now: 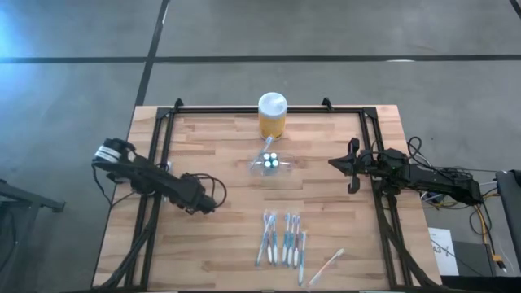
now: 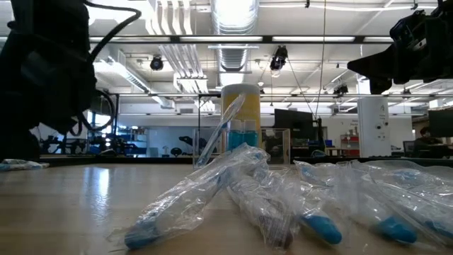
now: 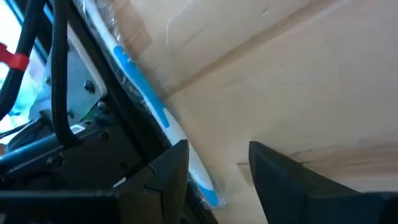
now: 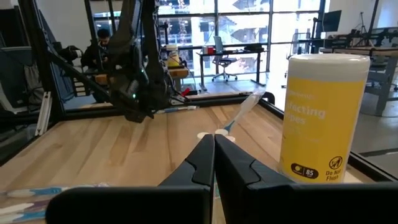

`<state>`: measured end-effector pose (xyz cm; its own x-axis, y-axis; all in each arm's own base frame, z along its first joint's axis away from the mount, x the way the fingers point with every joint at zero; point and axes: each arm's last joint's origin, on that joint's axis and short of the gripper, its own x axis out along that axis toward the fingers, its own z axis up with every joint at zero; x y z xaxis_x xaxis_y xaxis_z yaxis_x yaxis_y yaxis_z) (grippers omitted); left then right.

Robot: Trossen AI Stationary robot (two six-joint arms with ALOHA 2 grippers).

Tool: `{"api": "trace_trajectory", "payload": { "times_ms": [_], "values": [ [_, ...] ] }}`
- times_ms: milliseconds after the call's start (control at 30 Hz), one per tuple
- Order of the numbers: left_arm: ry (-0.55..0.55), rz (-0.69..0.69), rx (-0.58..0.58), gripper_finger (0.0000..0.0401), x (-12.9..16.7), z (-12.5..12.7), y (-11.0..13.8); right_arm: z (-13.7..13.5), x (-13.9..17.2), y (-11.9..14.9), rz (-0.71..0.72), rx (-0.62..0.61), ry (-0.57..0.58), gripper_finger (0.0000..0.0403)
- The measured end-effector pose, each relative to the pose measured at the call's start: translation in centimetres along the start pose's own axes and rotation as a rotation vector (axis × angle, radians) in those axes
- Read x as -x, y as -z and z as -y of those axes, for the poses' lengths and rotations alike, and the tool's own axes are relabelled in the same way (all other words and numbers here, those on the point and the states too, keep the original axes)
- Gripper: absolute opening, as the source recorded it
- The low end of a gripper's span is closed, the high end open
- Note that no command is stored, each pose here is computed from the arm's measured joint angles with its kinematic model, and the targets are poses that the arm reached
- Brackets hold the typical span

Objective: Pick & Place toothbrushing station
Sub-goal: Put the blue toothbrush into the right of the transparent organizer

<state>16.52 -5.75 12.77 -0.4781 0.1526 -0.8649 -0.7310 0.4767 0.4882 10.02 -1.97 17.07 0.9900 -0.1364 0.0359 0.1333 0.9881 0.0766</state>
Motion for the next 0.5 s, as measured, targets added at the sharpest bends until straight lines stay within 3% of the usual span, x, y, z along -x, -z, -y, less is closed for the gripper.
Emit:
{"api": "trace_trajectory", "payload": {
  "times_ms": [200, 500],
  "values": [
    [-0.064, -0.047, -0.004, 0.0139, -0.8, 0.6, 0.0, 0.0, 0.0, 0.0, -0.001, -0.006, 0.0, 0.0008],
    [-0.056, -0.05, -0.07, 0.0094, -1.5, 0.6, 0.3, 0.0, 0.0, 0.0, -0.001, -0.019, 0.0, 0.0008]
  ]
}}
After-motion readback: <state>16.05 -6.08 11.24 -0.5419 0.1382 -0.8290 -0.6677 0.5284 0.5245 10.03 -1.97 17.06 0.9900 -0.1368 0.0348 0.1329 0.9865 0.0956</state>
